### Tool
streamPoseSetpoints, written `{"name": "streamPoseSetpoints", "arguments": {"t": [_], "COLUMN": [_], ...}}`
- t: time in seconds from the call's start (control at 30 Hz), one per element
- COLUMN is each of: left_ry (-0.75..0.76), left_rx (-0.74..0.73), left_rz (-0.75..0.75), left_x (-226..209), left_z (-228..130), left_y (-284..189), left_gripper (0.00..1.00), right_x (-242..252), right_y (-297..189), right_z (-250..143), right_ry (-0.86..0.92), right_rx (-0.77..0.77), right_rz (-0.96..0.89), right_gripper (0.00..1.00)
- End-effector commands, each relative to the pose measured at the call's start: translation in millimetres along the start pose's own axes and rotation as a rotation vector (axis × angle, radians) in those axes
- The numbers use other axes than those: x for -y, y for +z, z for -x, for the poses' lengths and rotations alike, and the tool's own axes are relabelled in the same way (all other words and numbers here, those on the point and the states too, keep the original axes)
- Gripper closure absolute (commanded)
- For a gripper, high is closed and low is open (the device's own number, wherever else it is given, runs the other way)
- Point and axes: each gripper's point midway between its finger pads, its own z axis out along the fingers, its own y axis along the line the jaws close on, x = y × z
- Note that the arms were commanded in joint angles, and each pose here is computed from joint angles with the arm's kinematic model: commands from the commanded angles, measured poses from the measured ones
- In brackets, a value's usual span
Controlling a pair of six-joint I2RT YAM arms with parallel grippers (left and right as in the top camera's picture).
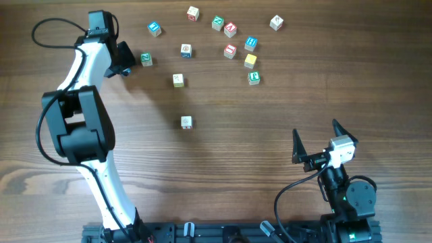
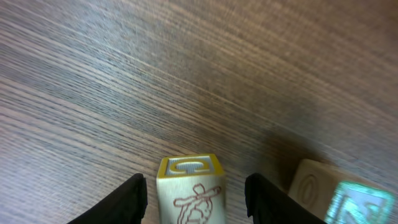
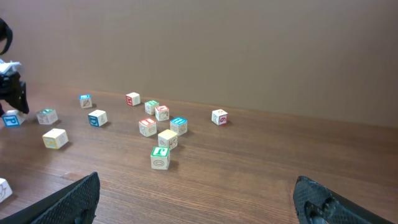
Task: Form a horizontal line
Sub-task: 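Carry the yellow-lettered block beside the placed green-lettered block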
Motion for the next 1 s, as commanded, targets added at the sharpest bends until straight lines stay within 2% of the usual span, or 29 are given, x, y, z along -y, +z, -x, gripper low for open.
{"name": "streamPoseSetpoints", "arguments": {"t": [0.0,0.07,0.1,0.27,0.47,0.63,0.73,0.87,0.97], "left_ry": [-0.002,-0.002,-0.003,-0.002,0.0,-0.006,-0.007,0.001,0.005], "left_rx": [-0.03,-0.023,-0.022,-0.024,-0.007,0.107,0.137,0.067,-0.111], "left_rz": [0.0,-0.003,-0.003,-0.003,-0.009,-0.053,-0.064,-0.101,-0.167], "left_x": [-2,-1,-1,-1,0,7,5,5,12], "left_z": [-9,-8,-8,-8,-3,26,28,3,-39], "left_y": [13,13,13,13,4,-66,-109,-151,-159], "left_gripper": [0.49,0.51,0.57,0.72,0.73,0.77,0.78,0.79,0.79], "right_x": [-1,-1,-1,-1,-1,-1,-1,-1,-1], "right_y": [0,0,0,0,0,0,0,0,0], "right_z": [2,2,2,2,2,2,2,2,2], "right_ry": [-0.012,-0.013,-0.013,-0.013,-0.012,-0.012,-0.013,-0.013,-0.013], "right_rx": [0.011,0.011,0.011,0.011,0.011,0.011,0.011,0.011,0.011], "right_rz": [0.009,0.009,0.008,0.009,0.008,0.008,0.008,0.008,0.008], "right_gripper": [0.0,0.0,0.0,0.0,0.0,0.0,0.0,0.0,0.0]}}
